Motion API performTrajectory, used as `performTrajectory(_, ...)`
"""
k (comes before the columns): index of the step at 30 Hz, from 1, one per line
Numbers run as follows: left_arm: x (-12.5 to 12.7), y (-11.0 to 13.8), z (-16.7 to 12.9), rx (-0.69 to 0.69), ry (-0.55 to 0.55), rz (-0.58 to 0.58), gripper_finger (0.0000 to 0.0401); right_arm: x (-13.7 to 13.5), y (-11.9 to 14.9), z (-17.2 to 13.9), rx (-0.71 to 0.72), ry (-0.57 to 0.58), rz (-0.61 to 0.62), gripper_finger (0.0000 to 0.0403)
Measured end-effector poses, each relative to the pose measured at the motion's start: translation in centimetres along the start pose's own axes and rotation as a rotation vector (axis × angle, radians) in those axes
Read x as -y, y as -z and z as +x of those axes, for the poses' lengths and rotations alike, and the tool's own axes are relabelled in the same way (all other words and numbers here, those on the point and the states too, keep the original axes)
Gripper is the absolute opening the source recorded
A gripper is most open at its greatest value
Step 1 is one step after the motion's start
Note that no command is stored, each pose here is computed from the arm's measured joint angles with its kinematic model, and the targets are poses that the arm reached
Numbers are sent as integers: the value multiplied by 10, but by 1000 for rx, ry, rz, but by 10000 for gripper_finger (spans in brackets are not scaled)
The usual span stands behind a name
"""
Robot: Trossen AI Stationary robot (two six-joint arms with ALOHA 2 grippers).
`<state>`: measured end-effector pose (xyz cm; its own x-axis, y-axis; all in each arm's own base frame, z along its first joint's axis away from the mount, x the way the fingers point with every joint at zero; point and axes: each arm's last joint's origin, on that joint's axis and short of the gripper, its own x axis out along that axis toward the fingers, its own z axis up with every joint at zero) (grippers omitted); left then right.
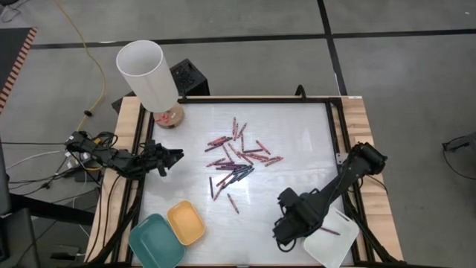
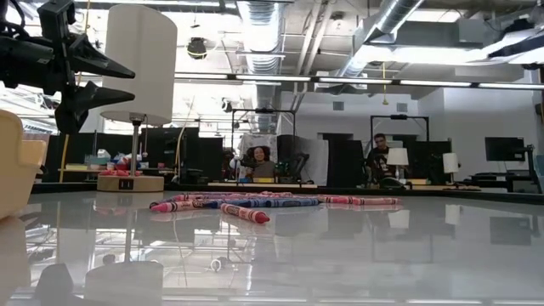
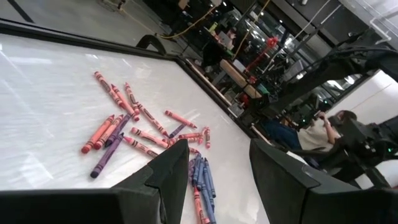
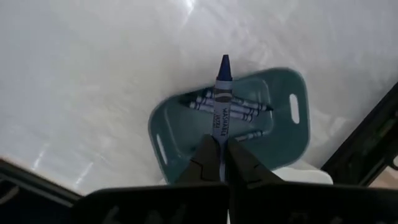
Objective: Sort crayons
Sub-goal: Put the blue crayon into the dark blue bin
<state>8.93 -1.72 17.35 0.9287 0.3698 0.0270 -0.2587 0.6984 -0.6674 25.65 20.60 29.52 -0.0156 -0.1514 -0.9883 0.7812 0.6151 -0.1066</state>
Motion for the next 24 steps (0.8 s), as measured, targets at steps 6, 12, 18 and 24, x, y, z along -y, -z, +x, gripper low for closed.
performTrajectory(6, 0, 0, 0, 6, -8, 0, 160, 0, 10, -1, 9, -2, -222, 1)
performTrajectory(12, 0, 0, 0, 7, -8, 0, 160, 0, 13, -1, 54, 6, -489, 1)
performTrajectory(18, 0, 0, 0, 6, -8, 0, 160, 1, 19, -2, 57, 11, -748, 1)
performTrajectory(24, 0, 0, 0, 7, -8, 0, 160, 4, 22, 13, 35, 73, -807, 1)
